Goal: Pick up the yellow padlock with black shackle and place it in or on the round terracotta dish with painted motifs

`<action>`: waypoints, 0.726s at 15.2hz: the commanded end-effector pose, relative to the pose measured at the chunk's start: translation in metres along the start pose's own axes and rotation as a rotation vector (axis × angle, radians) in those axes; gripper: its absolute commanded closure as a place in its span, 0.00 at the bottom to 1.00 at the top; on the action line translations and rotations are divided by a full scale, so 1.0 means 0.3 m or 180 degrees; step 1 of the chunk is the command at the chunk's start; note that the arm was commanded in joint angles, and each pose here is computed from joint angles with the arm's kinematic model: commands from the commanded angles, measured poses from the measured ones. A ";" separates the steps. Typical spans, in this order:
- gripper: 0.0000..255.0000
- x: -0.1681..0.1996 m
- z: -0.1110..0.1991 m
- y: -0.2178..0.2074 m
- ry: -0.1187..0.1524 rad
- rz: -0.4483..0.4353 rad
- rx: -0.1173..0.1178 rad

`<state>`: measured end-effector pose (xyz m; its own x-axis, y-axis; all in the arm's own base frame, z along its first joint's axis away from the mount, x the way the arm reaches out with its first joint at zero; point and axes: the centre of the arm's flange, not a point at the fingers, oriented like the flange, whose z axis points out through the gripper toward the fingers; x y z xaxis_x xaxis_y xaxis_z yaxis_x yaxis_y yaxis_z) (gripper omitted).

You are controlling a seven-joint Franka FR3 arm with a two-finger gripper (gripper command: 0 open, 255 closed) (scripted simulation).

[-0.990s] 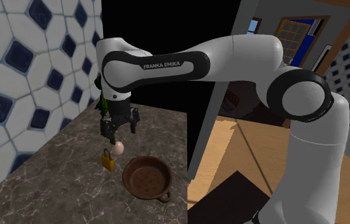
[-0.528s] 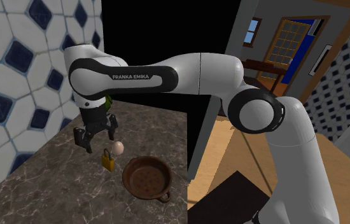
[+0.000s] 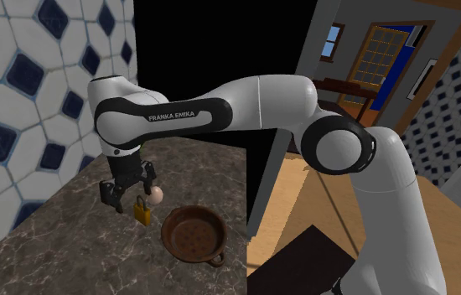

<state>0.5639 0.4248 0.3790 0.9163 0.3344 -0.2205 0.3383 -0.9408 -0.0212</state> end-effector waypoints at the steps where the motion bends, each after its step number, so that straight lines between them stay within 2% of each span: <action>1: 0.00 -0.001 0.007 0.000 0.0001 0.0000 0.0000; 6: 0.00 -0.001 0.007 0.000 0.0001 0.0000 0.0000; 7: 1.00 -0.001 0.007 0.001 0.0001 0.0000 0.0000; 11: 1.00 -0.001 0.007 -0.001 0.0001 0.0000 0.0000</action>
<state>0.5638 0.4242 0.3789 0.9174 0.3334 -0.2175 0.3372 -0.9412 -0.0208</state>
